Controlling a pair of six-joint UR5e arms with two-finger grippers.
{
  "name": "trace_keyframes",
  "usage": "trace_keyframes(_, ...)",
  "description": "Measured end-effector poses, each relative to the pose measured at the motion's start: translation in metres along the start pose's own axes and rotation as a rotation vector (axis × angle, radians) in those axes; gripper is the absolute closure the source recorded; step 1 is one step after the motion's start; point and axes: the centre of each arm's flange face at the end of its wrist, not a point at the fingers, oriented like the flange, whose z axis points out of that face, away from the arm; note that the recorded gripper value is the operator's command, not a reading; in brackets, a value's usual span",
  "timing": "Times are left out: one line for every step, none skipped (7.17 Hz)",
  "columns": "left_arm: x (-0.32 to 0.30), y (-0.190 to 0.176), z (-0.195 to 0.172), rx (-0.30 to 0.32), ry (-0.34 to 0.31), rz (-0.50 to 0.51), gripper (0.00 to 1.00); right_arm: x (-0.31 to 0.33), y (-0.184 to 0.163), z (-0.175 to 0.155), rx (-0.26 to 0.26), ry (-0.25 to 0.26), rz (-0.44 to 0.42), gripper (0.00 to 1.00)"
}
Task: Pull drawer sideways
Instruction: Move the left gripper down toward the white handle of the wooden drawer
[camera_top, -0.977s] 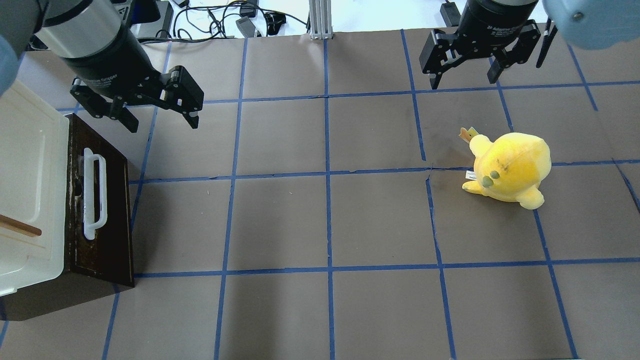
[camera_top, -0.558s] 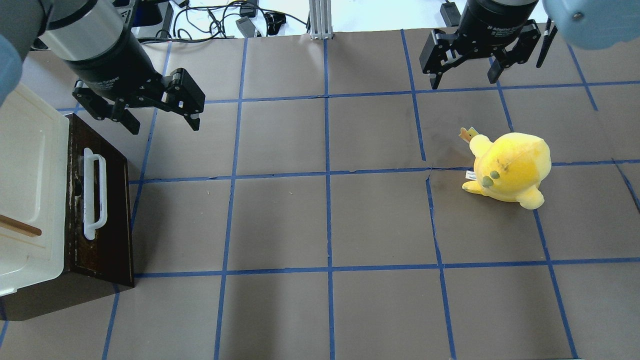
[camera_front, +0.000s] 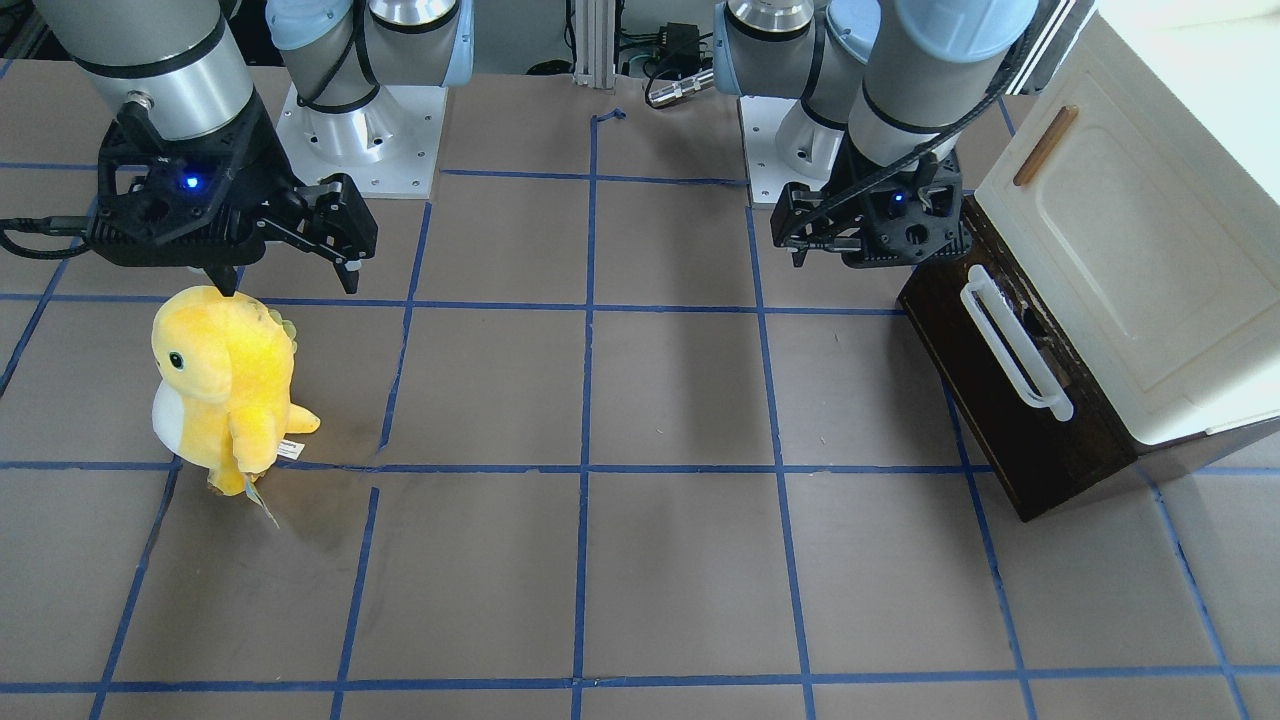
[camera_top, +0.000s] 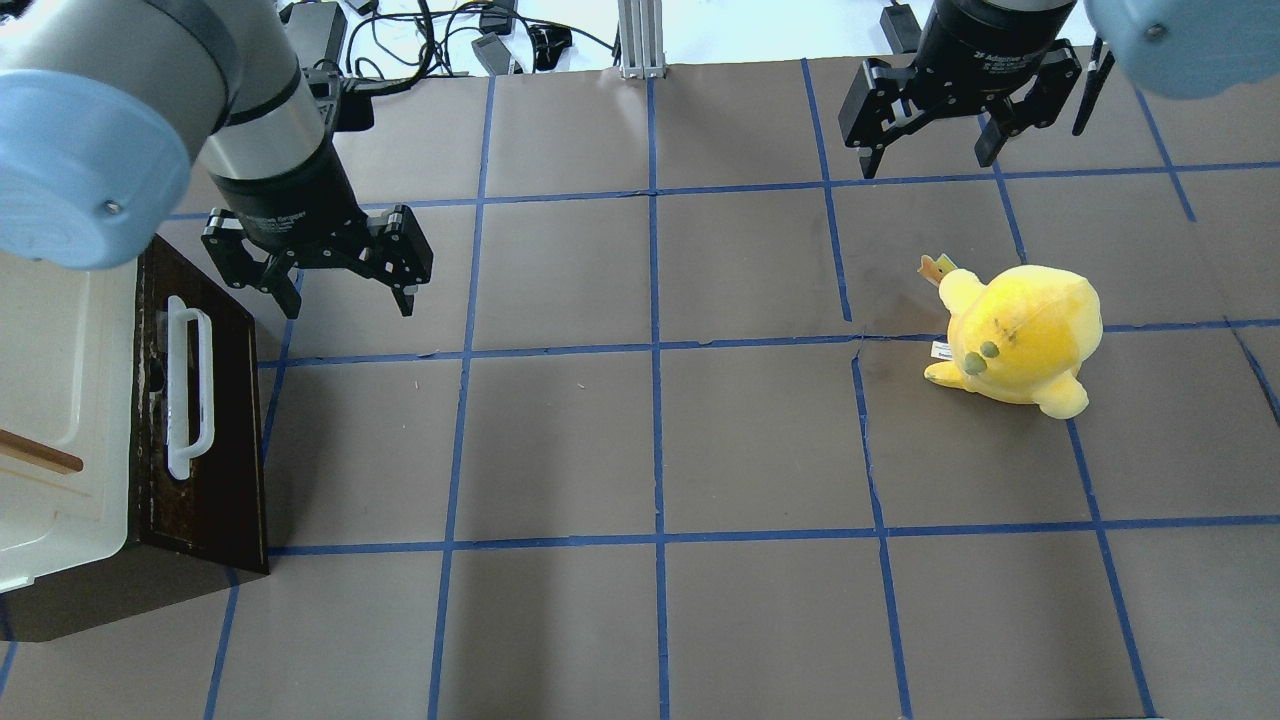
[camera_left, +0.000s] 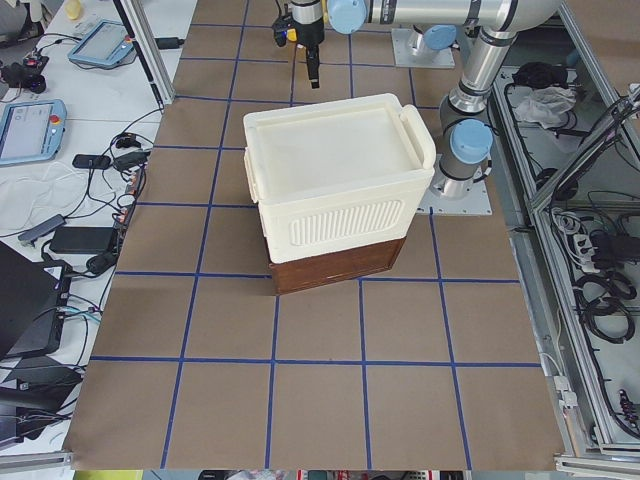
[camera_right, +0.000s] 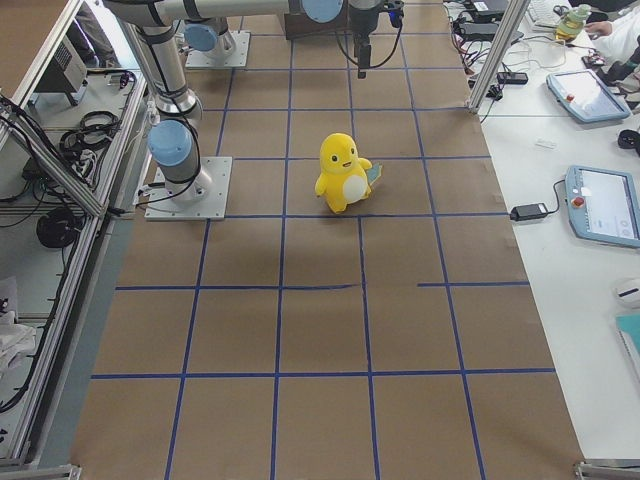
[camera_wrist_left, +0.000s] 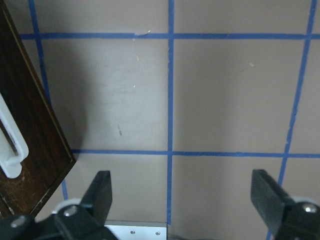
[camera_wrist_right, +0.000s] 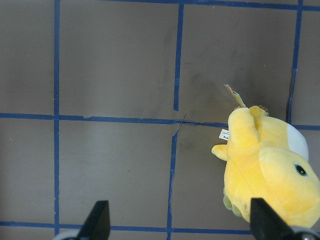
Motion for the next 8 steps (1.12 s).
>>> trace_keyframes(0.017, 0.001, 0.021, -0.016, -0.104, -0.032, 0.00, 0.000, 0.000, 0.000, 0.000, 0.000, 0.000, 0.00)
trace_keyframes(0.032, 0.001, 0.042, -0.026, -0.202, -0.090, 0.00, 0.000, 0.000, 0.000, 0.000, 0.000, 0.000, 0.00)
trace_keyframes(0.040, 0.000, 0.068, -0.043, -0.294, -0.145, 0.00, 0.000, 0.000, 0.000, 0.000, 0.000, 0.000, 0.00)
trace_keyframes(0.040, 0.001, 0.104, -0.070, -0.416, -0.169, 0.00, 0.000, 0.000, 0.000, 0.000, 0.000, 0.000, 0.00)
trace_keyframes(0.037, 0.006, 0.141, -0.090, -0.545, -0.178, 0.00, 0.000, 0.000, 0.000, 0.000, 0.000, 0.000, 0.00)
trace_keyframes(0.035, 0.009, 0.168, -0.097, -0.636, -0.196, 0.00, 0.000, 0.000, 0.000, 0.000, 0.000, 0.000, 0.00)
trace_keyframes(0.034, 0.008, 0.186, -0.102, -0.695, -0.206, 0.00, 0.000, 0.000, 0.000, 0.000, 0.000, 0.000, 0.00)
trace_keyframes(0.033, 0.005, 0.205, -0.114, -0.778, -0.179, 0.00, 0.000, 0.000, 0.000, 0.000, 0.000, 0.000, 0.00)
